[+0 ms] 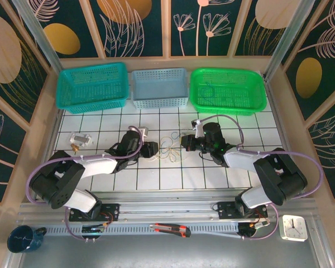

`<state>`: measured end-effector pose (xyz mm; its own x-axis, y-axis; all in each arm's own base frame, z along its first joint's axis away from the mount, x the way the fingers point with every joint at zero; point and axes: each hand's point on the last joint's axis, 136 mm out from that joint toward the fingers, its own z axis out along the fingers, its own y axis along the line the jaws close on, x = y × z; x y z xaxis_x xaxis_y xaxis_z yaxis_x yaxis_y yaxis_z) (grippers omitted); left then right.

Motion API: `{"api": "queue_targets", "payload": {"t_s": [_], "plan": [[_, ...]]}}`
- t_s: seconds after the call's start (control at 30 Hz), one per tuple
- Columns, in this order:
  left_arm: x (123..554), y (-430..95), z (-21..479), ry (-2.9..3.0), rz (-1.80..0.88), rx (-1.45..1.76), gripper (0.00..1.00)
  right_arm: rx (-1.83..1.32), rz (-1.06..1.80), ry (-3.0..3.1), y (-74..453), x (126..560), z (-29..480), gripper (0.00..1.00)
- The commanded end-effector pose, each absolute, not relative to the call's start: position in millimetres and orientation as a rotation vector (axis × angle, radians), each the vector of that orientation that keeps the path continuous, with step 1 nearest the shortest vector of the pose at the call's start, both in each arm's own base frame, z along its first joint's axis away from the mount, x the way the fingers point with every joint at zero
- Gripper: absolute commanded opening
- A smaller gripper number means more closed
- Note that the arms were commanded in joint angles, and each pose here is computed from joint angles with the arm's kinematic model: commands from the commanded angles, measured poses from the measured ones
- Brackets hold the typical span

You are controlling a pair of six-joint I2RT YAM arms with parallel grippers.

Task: Untangle the cables

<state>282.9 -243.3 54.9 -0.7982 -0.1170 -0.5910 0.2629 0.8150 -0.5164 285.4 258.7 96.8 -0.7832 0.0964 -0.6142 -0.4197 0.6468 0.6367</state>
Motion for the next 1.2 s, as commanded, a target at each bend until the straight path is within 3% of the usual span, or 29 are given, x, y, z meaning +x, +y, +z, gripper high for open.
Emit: {"api": "queue_targets", "payload": {"t_s": [0.0,1.17], "plan": [[282.3,-240.5,54.3,2.382,-0.720,0.143,0.46,-0.250,1.070,2.194,256.8,289.4,105.9,0.00],[287.9,-240.3,33.2,2.393,-0.640,0.126,0.31,-0.248,1.071,2.191,256.8,289.9,106.9,0.00]]}}
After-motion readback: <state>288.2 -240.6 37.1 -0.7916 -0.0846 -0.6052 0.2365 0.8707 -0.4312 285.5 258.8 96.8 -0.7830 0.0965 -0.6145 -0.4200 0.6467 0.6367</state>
